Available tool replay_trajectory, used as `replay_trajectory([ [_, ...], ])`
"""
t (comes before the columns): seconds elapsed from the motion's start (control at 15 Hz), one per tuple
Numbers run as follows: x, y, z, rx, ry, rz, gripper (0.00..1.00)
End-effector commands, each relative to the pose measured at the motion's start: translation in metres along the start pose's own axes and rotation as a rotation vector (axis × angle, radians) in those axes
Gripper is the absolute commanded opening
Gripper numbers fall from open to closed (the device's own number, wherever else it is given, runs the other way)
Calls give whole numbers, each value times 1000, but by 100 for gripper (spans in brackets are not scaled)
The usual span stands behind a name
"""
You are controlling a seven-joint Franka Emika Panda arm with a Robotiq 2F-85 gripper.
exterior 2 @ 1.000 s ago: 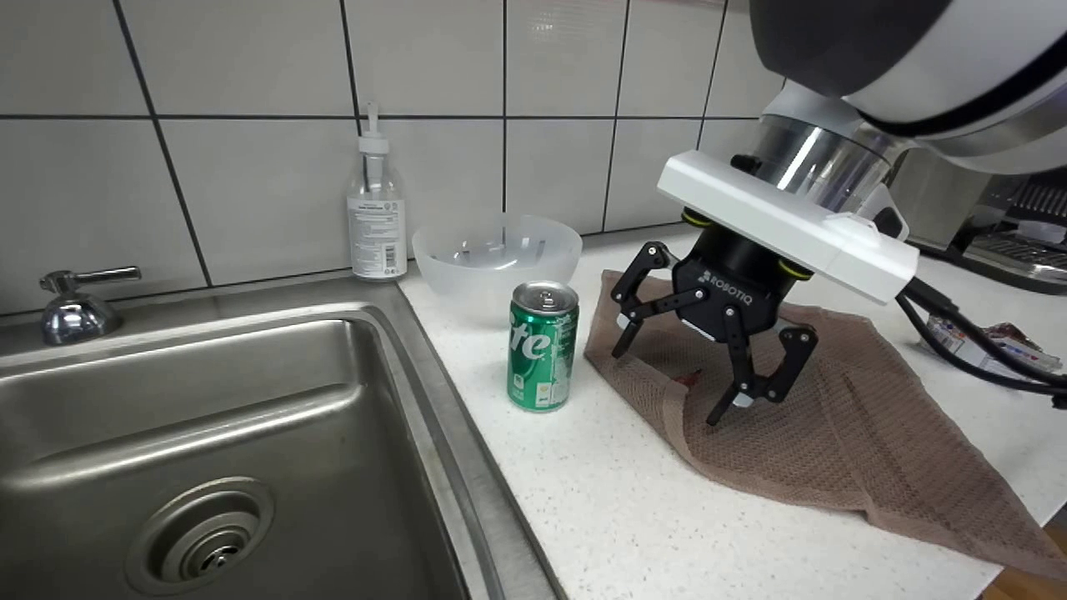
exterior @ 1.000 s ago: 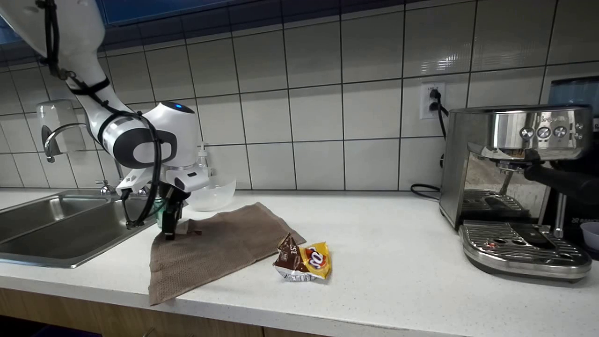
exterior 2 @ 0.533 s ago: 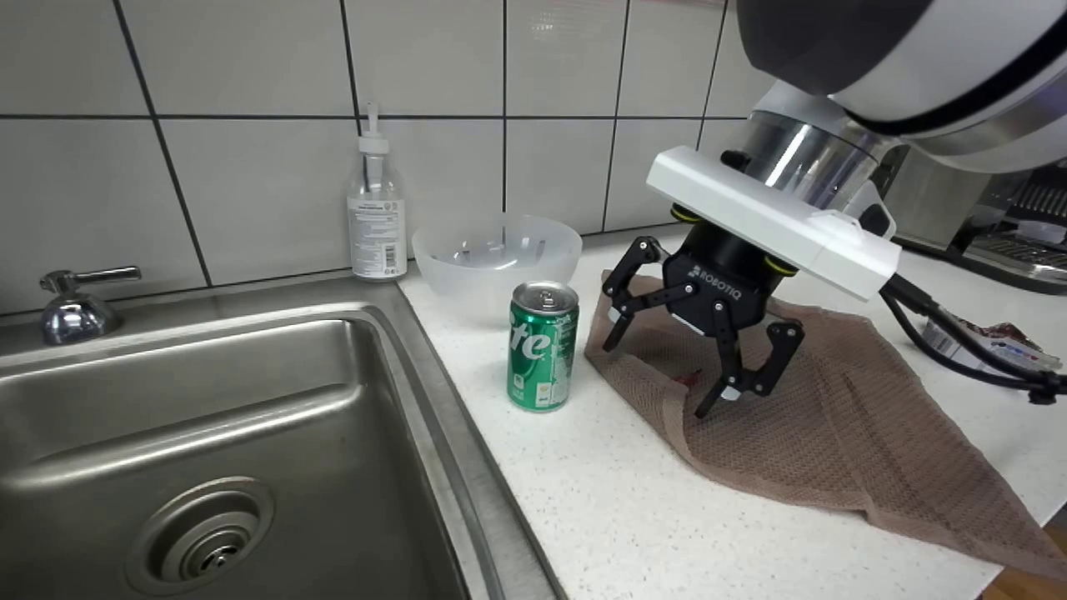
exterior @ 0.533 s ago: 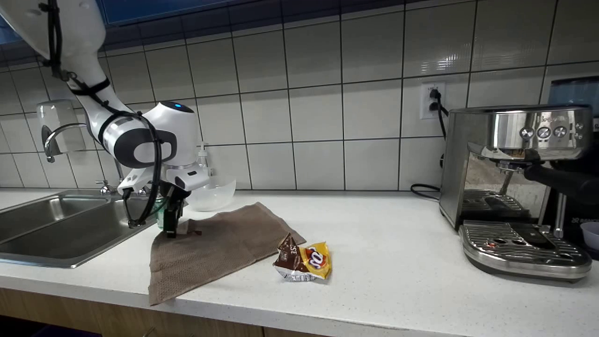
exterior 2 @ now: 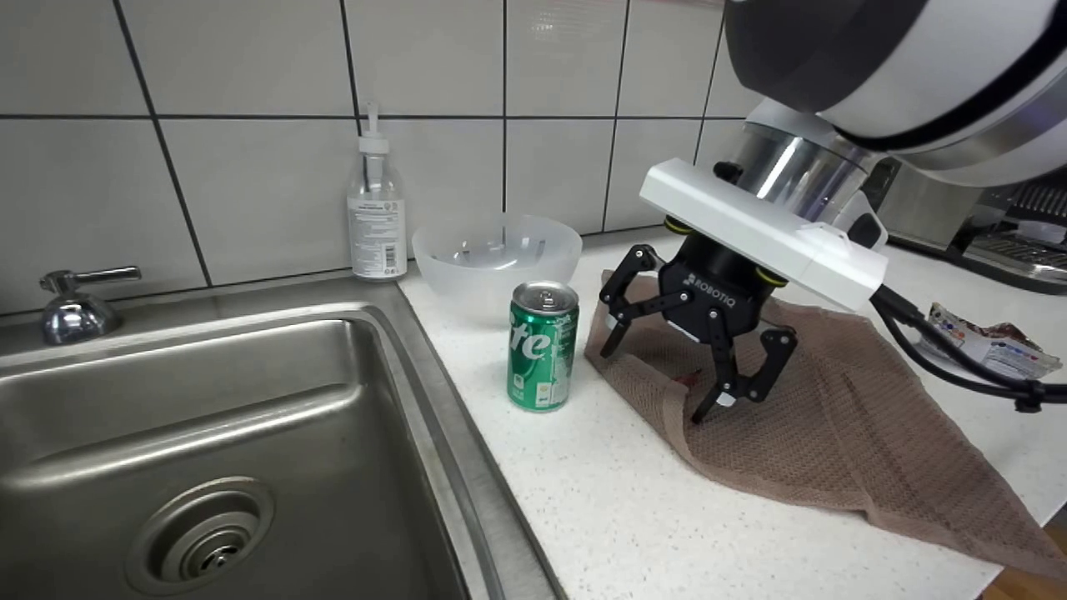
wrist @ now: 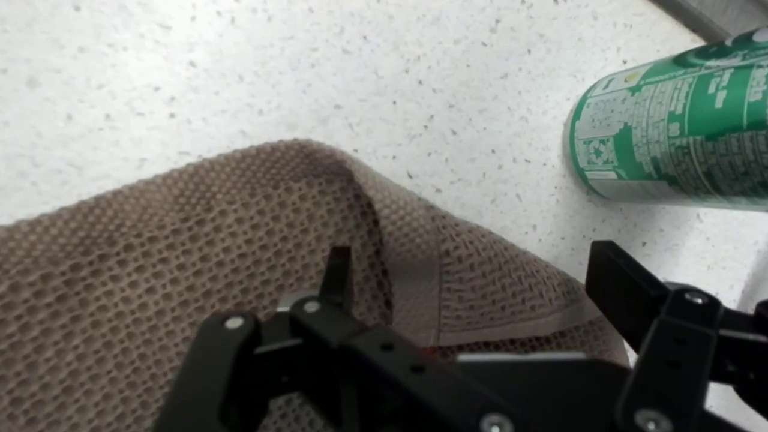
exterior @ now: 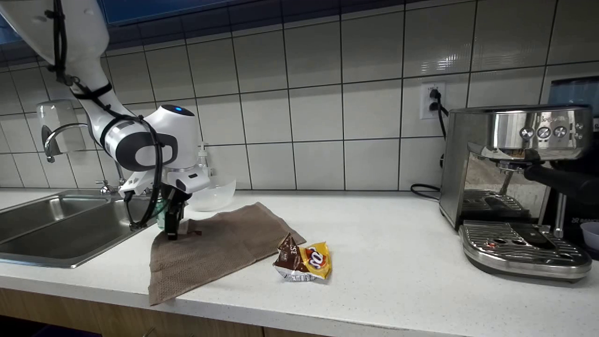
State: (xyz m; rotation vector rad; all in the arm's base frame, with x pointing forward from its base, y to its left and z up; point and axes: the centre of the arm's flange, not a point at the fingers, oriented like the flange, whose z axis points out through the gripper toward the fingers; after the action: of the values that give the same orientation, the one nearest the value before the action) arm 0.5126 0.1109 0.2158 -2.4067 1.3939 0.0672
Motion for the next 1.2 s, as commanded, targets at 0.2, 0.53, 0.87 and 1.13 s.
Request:
replay_trajectory([
  [0.2,-1,-10,1,14,17,12,68],
  [0.53,0,-9,0,13,20,9,29],
  [0.87,3,-9,-4,21,29,4,0],
  [1.13,3,-9,-8,33,44,-3,1],
])
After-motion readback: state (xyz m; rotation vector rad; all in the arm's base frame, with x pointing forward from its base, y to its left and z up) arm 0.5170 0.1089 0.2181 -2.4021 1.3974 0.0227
